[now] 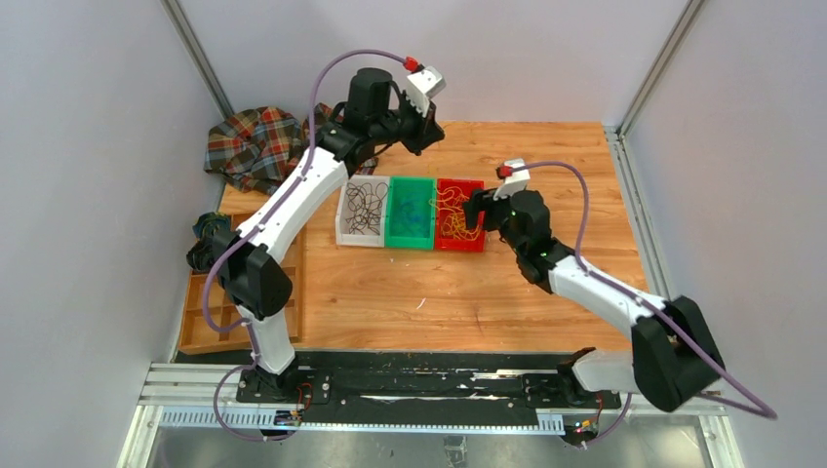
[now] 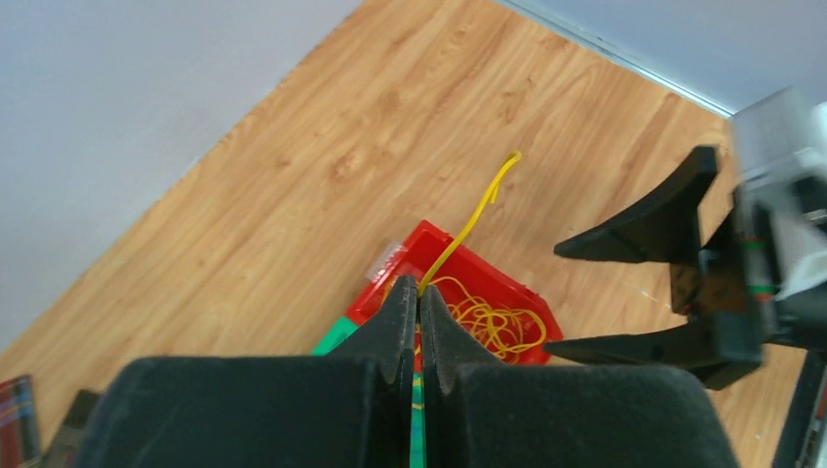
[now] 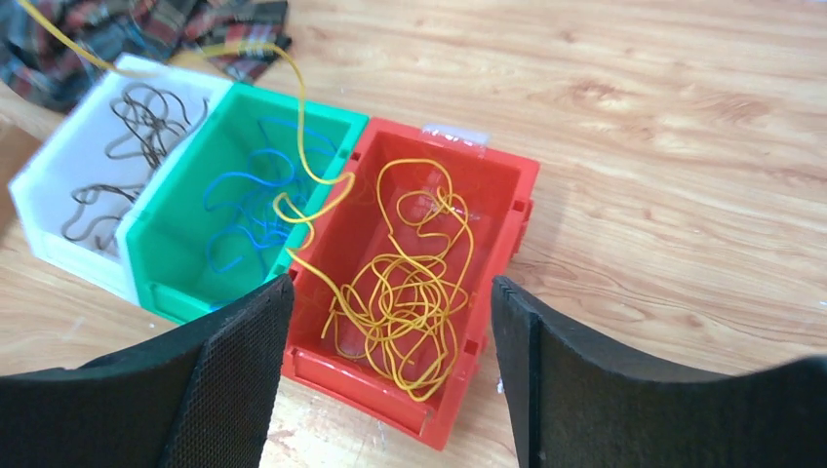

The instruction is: Untangle the cables

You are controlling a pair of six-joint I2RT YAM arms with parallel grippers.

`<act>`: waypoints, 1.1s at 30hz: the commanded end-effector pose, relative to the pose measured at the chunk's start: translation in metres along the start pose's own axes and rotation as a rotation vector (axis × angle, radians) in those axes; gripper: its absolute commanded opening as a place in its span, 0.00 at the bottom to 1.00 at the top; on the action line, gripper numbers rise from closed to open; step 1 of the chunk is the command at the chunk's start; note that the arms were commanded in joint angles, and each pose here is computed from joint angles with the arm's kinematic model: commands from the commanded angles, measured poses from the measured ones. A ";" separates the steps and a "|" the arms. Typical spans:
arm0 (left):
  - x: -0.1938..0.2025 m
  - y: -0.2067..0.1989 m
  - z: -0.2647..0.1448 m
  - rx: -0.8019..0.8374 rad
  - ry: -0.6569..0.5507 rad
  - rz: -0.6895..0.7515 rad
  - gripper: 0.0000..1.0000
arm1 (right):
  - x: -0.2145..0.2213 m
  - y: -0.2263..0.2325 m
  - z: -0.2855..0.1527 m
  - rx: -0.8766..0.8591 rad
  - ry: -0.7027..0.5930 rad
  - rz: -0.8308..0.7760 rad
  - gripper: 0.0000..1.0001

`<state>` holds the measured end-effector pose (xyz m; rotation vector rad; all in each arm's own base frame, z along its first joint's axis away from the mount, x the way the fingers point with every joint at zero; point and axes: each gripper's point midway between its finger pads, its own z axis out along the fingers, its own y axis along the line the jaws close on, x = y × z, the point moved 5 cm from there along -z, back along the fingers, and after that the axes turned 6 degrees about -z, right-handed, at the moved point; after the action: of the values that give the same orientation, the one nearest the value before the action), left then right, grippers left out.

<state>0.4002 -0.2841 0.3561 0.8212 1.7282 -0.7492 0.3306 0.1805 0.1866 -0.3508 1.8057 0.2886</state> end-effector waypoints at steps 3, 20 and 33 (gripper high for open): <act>-0.012 -0.039 0.021 0.121 -0.043 -0.044 0.01 | -0.002 -0.029 -0.035 0.135 -0.055 0.071 0.74; 0.062 -0.029 0.070 0.073 0.031 -0.078 0.01 | -0.001 -0.068 -0.077 0.343 -0.153 0.175 0.68; 0.144 -0.010 0.102 -0.068 0.255 0.156 0.01 | -0.029 -0.074 -0.071 0.320 -0.180 0.192 0.68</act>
<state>0.4079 -0.3469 0.2123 0.9323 1.9127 -0.7054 0.2931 0.0896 0.2124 0.0566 1.6996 0.1351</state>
